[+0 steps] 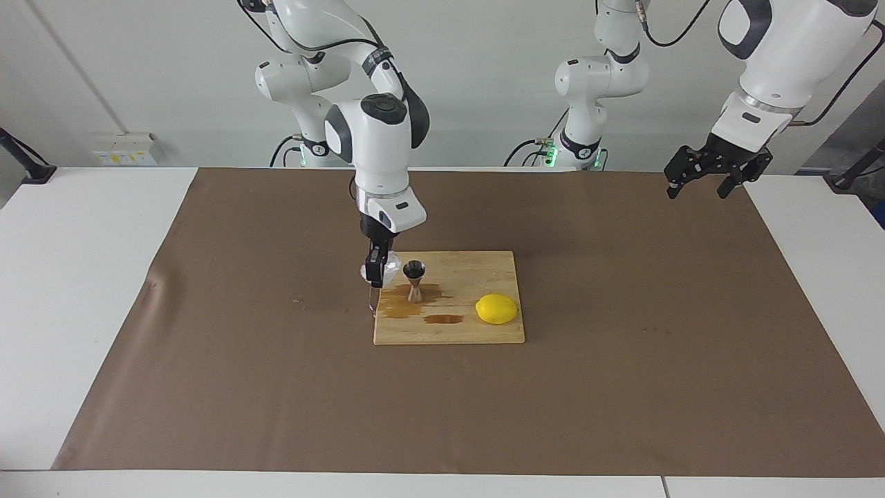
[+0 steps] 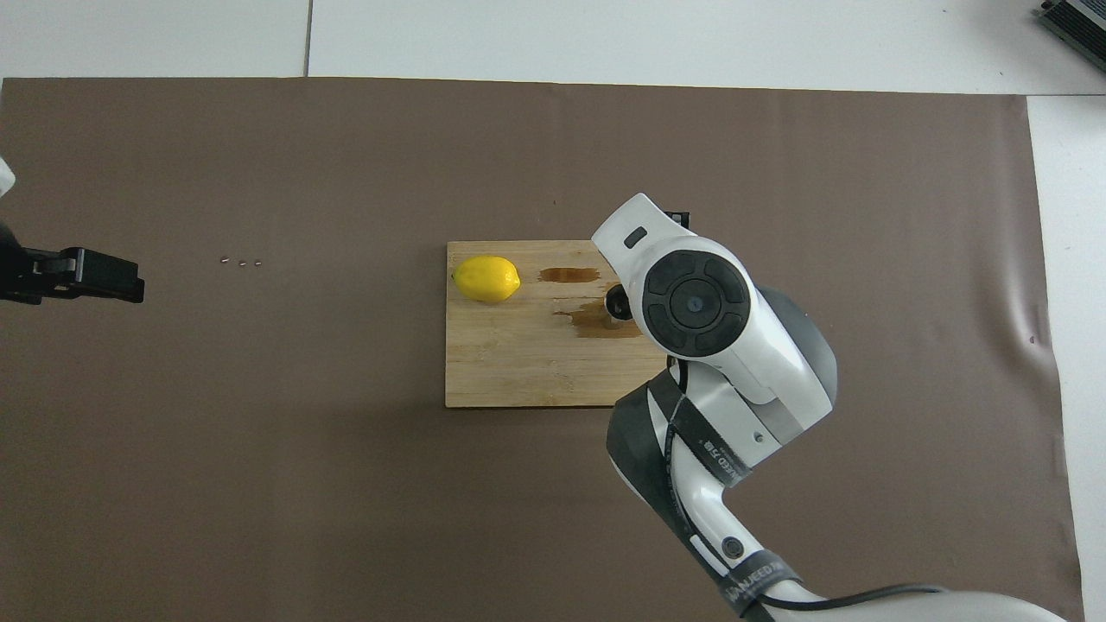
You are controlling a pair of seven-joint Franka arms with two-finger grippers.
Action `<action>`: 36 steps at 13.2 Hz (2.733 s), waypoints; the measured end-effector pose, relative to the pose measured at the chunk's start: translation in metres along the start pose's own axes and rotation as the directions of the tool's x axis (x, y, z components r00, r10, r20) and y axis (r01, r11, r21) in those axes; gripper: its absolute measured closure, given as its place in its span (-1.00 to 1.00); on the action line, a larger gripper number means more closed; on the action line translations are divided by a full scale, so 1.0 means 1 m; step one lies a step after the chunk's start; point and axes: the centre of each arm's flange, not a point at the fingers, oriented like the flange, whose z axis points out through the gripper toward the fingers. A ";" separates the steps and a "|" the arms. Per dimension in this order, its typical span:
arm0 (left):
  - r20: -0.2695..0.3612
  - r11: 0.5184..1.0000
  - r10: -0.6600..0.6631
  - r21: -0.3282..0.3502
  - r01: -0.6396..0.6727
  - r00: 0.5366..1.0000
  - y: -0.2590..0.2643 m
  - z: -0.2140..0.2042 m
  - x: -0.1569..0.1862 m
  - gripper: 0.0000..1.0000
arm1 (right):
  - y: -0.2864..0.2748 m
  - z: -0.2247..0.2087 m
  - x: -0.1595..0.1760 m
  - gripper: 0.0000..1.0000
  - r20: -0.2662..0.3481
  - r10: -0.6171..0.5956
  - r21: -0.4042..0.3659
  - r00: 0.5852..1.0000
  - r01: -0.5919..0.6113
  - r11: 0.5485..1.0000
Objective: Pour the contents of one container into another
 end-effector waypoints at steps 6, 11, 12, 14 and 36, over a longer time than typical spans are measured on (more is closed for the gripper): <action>0.000 1.000 0.000 0.000 0.000 1.000 0.000 0.000 0.000 -1.00 | 0.042 0.016 -0.091 -0.15 -0.211 0.086 0.114 0.974 -0.062 0.992; 0.000 1.000 0.000 0.000 0.000 1.000 0.000 0.000 0.000 -1.00 | 0.048 0.049 -0.183 -0.15 -0.320 0.168 0.182 0.933 -0.113 0.977; 0.000 1.000 0.000 0.000 0.000 1.000 0.000 0.000 0.000 -1.00 | 0.045 0.057 -0.200 -0.15 -0.338 0.179 0.195 0.924 -0.117 0.974; 0.000 1.000 0.000 0.000 0.000 1.000 0.000 0.000 0.000 -1.00 | 0.036 0.073 -0.229 -0.15 -0.360 0.187 0.212 0.914 -0.115 0.970; 0.000 1.000 0.000 0.000 0.000 1.000 0.000 0.000 0.000 -1.00 | -0.008 0.118 -0.274 -1.00 -0.394 0.096 0.222 0.914 -0.007 0.975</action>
